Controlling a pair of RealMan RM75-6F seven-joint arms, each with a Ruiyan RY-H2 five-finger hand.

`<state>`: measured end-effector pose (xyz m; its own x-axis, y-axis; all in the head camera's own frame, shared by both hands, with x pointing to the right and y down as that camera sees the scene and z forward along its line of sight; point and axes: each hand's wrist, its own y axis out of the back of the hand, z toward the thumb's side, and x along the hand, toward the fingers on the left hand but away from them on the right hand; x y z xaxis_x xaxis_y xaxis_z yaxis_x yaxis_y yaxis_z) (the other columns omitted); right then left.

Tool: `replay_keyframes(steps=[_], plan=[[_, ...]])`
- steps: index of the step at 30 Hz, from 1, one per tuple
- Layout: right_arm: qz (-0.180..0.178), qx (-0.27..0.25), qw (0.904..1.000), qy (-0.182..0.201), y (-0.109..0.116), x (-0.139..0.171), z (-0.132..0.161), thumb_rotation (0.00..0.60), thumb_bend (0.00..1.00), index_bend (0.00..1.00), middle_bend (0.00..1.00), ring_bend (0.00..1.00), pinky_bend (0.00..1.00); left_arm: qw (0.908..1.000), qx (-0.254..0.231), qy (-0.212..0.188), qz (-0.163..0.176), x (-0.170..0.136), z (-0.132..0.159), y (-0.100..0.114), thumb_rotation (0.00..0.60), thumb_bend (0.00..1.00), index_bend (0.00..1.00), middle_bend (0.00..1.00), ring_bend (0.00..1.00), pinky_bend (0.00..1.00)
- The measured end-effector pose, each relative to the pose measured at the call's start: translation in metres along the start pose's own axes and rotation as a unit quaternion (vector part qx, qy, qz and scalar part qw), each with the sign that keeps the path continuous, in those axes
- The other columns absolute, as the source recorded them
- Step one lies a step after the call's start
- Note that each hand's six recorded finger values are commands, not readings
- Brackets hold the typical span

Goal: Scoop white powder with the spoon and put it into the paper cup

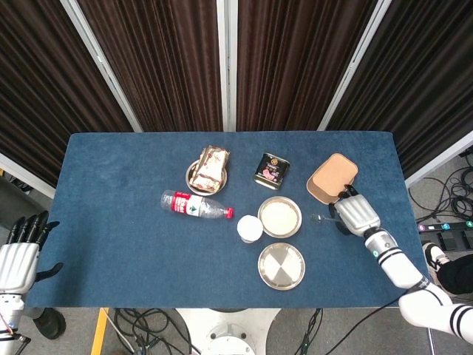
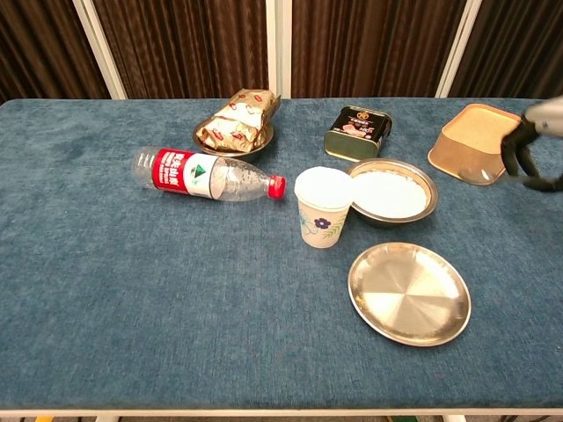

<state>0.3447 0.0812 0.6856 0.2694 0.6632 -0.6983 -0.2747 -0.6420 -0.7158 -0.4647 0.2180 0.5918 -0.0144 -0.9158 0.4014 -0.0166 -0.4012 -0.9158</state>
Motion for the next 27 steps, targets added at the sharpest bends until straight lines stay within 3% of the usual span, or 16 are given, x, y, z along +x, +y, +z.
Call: replay_keyframes(steps=[8, 12, 23, 27], plan=[[0.033, 0.072, 0.9941, 0.074, 0.048, -0.043, 0.050, 0.600, 0.37, 0.60, 0.60, 0.22, 0.06, 1.0000, -0.003, 0.003, 0.001, -0.003, -0.002, 0.001, 0.600, 0.03, 0.25, 0.16, 0.10, 0.06], [0.050, 0.120, 0.9866, 0.099, 0.057, -0.062, 0.072, 0.600, 0.37, 0.60, 0.60, 0.22, 0.05, 1.0000, -0.003, 0.003, 0.002, -0.004, -0.003, 0.001, 0.600, 0.03, 0.25, 0.16, 0.10, 0.06], [0.100, 0.226, 0.9619, 0.117, 0.040, -0.084, 0.099, 0.600, 0.38, 0.61, 0.60, 0.22, 0.03, 1.0000, -0.008, 0.002, 0.003, -0.004, -0.005, 0.000, 0.600, 0.03, 0.25, 0.16, 0.10, 0.06], [0.105, 0.239, 0.9590, 0.110, 0.033, -0.085, 0.100, 0.600, 0.38, 0.61, 0.60, 0.22, 0.02, 0.9999, -0.010, 0.003, 0.002, -0.004, -0.007, -0.001, 0.600, 0.03, 0.25, 0.16, 0.10, 0.06]])
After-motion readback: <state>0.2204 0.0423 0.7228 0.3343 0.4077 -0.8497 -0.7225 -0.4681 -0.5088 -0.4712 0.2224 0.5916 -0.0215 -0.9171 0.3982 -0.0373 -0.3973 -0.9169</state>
